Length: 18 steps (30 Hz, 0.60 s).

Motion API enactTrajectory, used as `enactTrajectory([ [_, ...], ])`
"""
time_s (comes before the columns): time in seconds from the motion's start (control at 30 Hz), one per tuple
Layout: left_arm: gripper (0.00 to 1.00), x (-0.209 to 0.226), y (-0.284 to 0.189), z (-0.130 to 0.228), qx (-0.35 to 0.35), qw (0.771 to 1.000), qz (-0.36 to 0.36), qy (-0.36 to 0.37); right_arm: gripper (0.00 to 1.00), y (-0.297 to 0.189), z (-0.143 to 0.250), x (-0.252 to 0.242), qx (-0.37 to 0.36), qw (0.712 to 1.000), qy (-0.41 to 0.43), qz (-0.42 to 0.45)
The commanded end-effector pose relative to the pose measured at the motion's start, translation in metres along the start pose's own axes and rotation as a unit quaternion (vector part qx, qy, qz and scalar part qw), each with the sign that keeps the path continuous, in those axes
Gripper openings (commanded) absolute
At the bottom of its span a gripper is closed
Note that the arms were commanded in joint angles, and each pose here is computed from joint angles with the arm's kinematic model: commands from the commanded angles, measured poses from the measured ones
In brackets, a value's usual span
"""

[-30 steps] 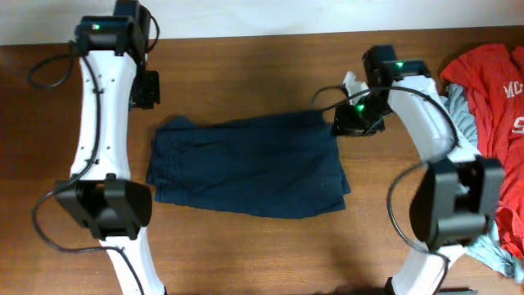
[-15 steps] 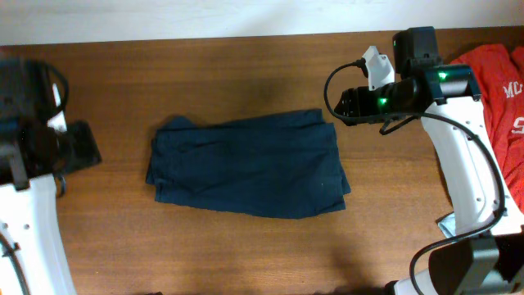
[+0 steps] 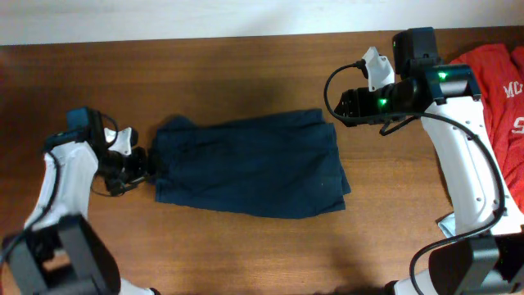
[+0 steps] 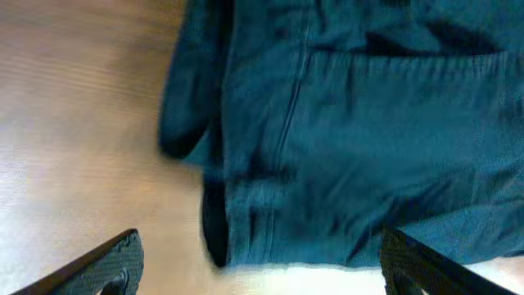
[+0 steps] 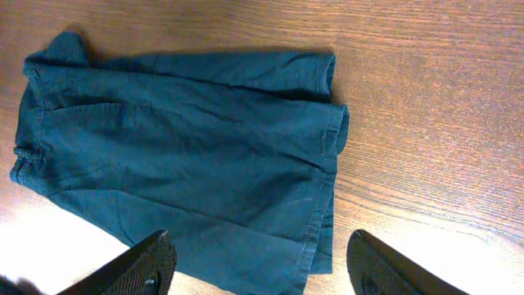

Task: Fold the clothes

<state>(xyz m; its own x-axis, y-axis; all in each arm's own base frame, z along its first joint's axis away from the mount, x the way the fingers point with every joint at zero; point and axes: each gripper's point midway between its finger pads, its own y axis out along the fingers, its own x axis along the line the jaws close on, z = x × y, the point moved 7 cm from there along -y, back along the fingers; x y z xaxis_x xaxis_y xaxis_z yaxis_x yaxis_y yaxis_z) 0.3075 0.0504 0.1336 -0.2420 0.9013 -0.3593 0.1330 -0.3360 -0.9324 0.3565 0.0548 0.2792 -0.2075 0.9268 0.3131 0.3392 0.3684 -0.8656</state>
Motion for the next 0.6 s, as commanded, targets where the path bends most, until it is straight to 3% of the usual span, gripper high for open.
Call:
enactTrajectory([
  [0.0, 0.95, 0.002, 0.023, -0.006, 0.018, 0.999, 0.045, 0.001, 0.72, -0.006, -0.002, 0.001, -0.009, 1.000, 0.002, 0.002],
  [0.2, 0.99, 0.016, 0.059, -0.013, 0.044, 0.998, 0.046, -0.009, 0.72, -0.006, -0.002, 0.001, -0.007, 1.000, 0.002, 0.002],
  [0.37, 0.98, 0.017, 0.083, -0.015, 0.062, 0.994, 0.090, -0.021, 0.72, -0.006, -0.002, 0.001, -0.007, 1.000, 0.002, 0.002],
  [0.53, 0.89, 0.017, 0.091, -0.016, 0.065, 0.993, 0.099, -0.022, 0.71, -0.006, -0.002, 0.001, -0.007, 1.000, 0.002, 0.002],
  [0.57, 0.83, 0.017, 0.091, -0.018, 0.061, 0.993, 0.100, -0.020, 0.71, -0.006, -0.002, 0.001, -0.007, 1.000, 0.002, 0.002],
])
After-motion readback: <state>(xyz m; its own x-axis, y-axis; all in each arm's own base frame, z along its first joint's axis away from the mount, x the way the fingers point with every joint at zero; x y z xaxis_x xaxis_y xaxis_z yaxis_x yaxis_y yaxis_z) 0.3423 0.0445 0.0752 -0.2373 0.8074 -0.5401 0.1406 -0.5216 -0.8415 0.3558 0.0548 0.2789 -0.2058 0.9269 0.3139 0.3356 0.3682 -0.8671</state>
